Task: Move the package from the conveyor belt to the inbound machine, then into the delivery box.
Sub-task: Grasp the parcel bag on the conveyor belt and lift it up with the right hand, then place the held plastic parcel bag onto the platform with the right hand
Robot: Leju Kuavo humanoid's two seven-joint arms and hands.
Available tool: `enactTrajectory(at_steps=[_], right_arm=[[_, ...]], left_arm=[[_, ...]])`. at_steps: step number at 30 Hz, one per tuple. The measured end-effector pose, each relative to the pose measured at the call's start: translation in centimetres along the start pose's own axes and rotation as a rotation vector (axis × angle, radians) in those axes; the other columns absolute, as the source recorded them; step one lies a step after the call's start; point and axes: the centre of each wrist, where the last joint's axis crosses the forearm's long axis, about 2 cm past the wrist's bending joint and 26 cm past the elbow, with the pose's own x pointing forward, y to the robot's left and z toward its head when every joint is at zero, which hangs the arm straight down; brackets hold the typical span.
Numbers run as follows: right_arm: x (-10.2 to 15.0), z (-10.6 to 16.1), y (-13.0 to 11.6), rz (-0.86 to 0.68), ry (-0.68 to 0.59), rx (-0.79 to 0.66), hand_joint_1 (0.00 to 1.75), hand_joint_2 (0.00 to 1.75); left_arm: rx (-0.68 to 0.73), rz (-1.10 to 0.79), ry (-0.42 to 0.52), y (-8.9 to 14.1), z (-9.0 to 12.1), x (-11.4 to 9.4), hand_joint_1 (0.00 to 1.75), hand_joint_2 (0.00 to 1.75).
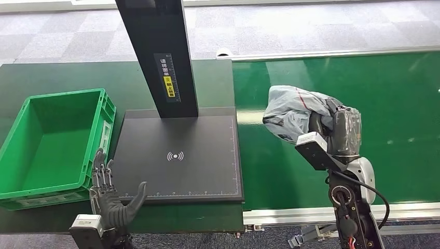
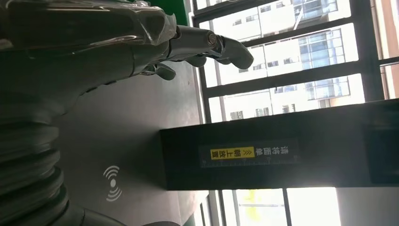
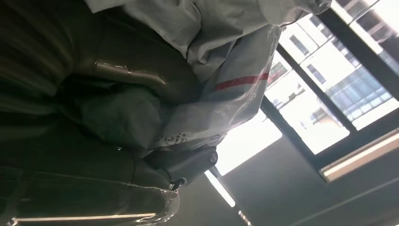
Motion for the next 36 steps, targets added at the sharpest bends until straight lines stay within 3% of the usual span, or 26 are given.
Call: enactTrajectory(at_steps=[6, 17, 18, 21, 22, 33, 36], right_arm=[[3.2, -0.7, 7.2, -0.196, -0.074, 0.219, 1.75, 1.75], [10.2, -3.0, 12.6, -0.351, -0.149, 0.422, 1.75, 1.75], [10.6, -3.0, 13.1, -0.359, -0.151, 0.439, 1.63, 1.75], [11.3, -3.1, 14.2, -0.379, -0.148, 0.482, 0.32, 1.75], [11.5, -3.1, 14.6, -0.383, -0.147, 0.496, 0.00, 1.75], [12.1, -3.4, 16.1, -0.398, -0.119, 0.567, 0.00, 1.75], [12.1, -3.4, 16.3, -0.397, -0.113, 0.574, 0.00, 0.44]], left_arm=[[0.002, -0.040, -0.082, 0.9, -2.8, -0.1, 0.00, 1.75], [0.023, -0.058, -0.135, 0.8, -5.0, 0.0, 0.00, 1.75], [0.026, -0.058, -0.136, 0.8, -5.1, 0.0, 0.00, 1.75], [0.035, -0.059, -0.136, 0.8, -5.4, -0.1, 0.00, 1.75], [0.037, -0.060, -0.136, 0.8, -5.5, -0.2, 0.00, 1.75], [0.039, -0.060, -0.117, 1.0, -5.5, -0.6, 0.00, 1.75], [0.041, -0.062, -0.114, 1.0, -5.5, -0.7, 0.00, 1.75]])
